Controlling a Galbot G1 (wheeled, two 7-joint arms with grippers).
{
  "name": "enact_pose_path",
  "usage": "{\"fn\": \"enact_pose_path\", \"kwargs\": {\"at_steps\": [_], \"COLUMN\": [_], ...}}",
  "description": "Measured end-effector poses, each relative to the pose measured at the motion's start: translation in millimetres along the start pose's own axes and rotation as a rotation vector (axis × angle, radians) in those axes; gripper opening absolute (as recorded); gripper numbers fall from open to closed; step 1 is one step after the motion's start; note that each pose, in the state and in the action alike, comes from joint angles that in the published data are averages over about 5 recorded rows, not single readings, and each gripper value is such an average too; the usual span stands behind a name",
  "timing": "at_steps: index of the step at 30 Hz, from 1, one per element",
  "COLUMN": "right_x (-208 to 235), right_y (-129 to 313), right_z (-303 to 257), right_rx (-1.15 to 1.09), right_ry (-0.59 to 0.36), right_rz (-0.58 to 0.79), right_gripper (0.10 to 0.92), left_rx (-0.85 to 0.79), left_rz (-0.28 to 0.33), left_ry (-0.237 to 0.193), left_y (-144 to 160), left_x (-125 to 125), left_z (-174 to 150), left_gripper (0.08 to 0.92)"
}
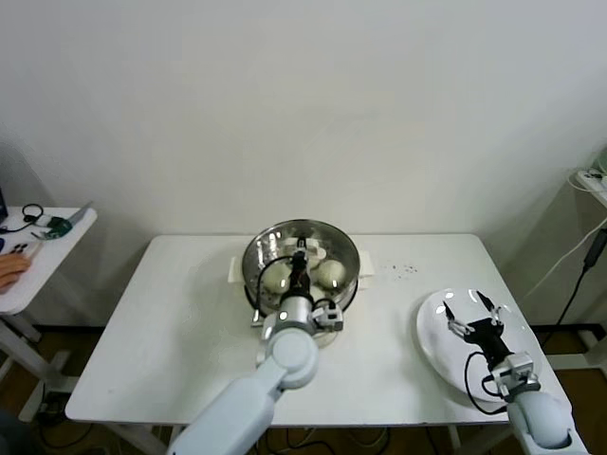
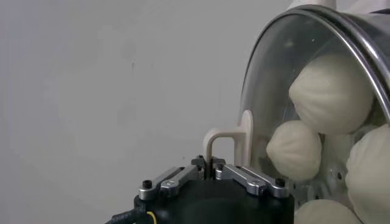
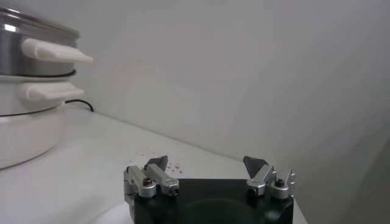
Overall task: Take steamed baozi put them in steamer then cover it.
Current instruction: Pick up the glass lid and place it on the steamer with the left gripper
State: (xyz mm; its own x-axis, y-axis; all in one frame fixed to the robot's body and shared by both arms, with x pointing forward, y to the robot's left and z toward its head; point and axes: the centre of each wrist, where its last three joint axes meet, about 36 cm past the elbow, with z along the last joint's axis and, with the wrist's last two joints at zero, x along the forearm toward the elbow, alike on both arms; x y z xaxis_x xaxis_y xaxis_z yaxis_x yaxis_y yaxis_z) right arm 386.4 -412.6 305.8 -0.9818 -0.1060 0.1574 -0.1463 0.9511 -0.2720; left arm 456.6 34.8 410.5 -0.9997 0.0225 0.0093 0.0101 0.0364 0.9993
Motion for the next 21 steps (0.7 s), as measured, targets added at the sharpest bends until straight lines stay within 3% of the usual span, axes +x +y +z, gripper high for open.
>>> {"fn": "enact_pose_path", "kwargs": {"at_steps": [13, 21], "right_x": [-0.1, 0.6], "right_y": [0.6, -2.5], "right_z": [0.7, 0.2], "right_rx": [-0.003, -0.008], "right_ry": [-0.001, 0.003], "right_rz": [-0.003, -0.001], "right_gripper": [0.823, 0.823], "left_rx": [-0.013, -0.01], "left_rz": [-0.002, -0.008], "left_ry": [-0.008, -0.016], "left_y": [-2.7, 2.0], "left_x": [1.4, 2.9], "left_z": [-1.1, 1.7], "left_gripper": [0.151, 0.36]}}
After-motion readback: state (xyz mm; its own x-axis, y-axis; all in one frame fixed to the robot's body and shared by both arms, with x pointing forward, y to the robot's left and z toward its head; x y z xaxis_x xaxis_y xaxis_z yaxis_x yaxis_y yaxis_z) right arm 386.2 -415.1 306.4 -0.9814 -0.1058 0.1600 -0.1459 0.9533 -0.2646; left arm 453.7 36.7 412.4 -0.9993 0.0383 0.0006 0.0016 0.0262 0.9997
